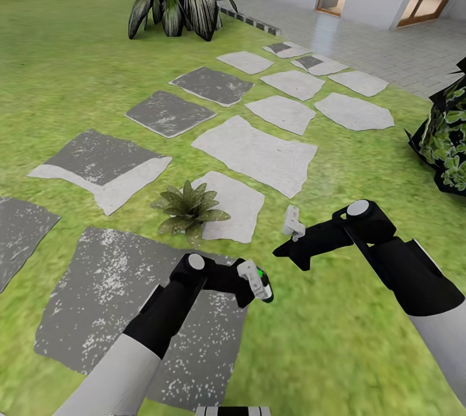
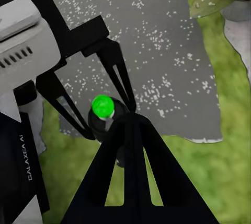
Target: Pick up the pesticide atomizer in the garden and spray insectifuge to fully cover both potted plants in the garden.
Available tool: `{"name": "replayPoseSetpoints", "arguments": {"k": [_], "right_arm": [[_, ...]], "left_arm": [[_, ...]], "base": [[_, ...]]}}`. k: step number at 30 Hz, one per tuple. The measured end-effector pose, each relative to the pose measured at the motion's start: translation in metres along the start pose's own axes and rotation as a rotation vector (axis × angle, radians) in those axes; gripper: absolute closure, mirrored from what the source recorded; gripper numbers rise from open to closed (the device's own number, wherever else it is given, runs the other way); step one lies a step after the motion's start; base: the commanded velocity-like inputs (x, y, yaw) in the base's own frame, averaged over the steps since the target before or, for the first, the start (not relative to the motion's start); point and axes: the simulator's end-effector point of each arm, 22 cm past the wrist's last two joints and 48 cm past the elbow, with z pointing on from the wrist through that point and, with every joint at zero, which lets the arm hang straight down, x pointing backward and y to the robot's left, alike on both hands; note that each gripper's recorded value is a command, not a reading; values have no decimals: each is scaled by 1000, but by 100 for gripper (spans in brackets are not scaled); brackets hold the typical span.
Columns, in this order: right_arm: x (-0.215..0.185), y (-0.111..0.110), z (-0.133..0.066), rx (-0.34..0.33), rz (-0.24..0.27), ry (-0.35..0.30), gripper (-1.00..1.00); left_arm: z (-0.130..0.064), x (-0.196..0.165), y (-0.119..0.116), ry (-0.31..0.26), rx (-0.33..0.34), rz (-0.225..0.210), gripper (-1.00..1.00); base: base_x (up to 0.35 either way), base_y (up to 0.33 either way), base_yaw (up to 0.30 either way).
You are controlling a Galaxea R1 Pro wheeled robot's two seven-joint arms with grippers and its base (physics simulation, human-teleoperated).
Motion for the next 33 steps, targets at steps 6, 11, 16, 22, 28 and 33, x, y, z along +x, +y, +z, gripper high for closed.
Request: {"name": "replayPoseSetpoints", "arguments": {"k": [6,11,16,22,28,33], "right_arm": [[0,0,0,0,0,0,100],[-1,0,0,-1,0,-1,100],[-4,3,2,-7,-2,-8,100],[-5,3,3,-8,-3,-9,100],[-5,3,3,-7,-3,-9,100],[-5,3,3,-7,-3,-9,100]], "left_arm": [[-2,-10,3,-31,-1,-8,100],[-2,-14,3,-47,3,-15,100],[-2,-20,1,-71,12,-27,100],[-3,-25,-1,-95,22,-39,100],[-4,-28,4,-105,-1,-42,100],[-5,-35,8,-128,-10,-51,100]], "base": [[0,0,0],[0,0,0],[0,0,0],[0,0,0],[0,0,0],[0,0,0]]}}
